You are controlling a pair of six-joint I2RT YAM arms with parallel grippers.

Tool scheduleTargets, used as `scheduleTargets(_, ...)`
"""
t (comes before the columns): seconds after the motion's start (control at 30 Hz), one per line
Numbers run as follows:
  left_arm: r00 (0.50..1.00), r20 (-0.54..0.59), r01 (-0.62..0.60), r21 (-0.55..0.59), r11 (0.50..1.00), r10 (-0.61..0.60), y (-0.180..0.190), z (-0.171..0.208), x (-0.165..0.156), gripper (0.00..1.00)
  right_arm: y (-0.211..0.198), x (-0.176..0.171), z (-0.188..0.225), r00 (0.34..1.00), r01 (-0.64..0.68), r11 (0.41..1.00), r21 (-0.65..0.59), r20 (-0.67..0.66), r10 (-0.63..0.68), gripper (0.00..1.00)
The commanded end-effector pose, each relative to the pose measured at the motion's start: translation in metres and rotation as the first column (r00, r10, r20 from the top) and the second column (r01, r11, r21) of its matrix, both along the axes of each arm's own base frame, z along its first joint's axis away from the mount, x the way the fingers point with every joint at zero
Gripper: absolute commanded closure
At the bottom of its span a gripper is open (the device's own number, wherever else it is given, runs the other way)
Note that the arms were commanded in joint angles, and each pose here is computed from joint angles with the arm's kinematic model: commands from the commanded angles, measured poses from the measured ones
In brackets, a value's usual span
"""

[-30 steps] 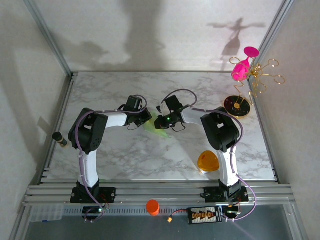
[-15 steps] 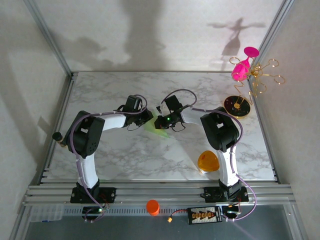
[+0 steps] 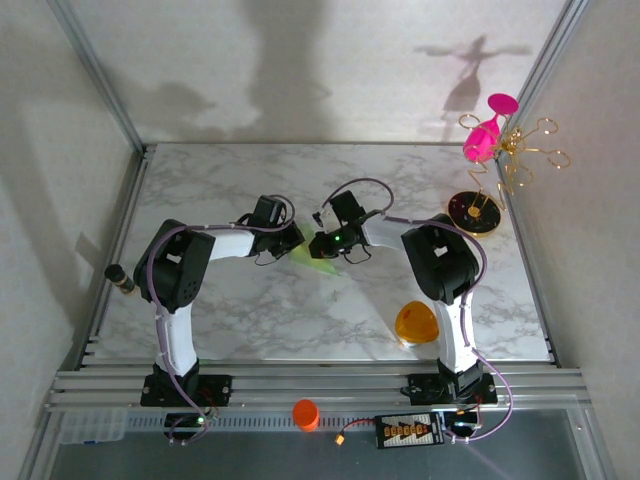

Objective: Fold a paper plane with a square sheet of paper (pick it up from the middle)

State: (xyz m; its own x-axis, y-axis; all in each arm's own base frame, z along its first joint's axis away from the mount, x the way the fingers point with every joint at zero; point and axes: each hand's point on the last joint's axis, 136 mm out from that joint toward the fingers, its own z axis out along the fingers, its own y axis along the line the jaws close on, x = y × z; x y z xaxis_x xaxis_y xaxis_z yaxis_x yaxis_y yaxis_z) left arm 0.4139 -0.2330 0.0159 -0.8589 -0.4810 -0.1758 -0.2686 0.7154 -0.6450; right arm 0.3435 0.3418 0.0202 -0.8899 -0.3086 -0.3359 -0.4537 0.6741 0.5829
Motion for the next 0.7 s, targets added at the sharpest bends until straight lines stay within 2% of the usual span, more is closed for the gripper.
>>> scheduleTargets(0.0, 0.987, -0.144, -0.053, 0.149, 0.987, 0.075, 0.032, -0.049, -0.022, 0.94, -0.026, -0.027, -0.011, 0.998, -0.012, 0.997, -0.078, -0.062, 0.007, 0.96)
scheduleTargets(0.37, 0.989, -0.137, -0.039, 0.168, 0.985, 0.063, 0.034, -0.047, -0.019, 0.94, -0.062, -0.052, -0.014, 0.996, 0.017, 0.993, -0.119, -0.086, -0.028, 0.95)
scheduleTargets(0.67, 0.990, -0.135, -0.029, 0.167, 0.985, 0.052, 0.034, -0.046, -0.020, 0.94, -0.075, -0.062, -0.017, 0.996, 0.013, 0.989, -0.147, -0.090, -0.026, 0.95)
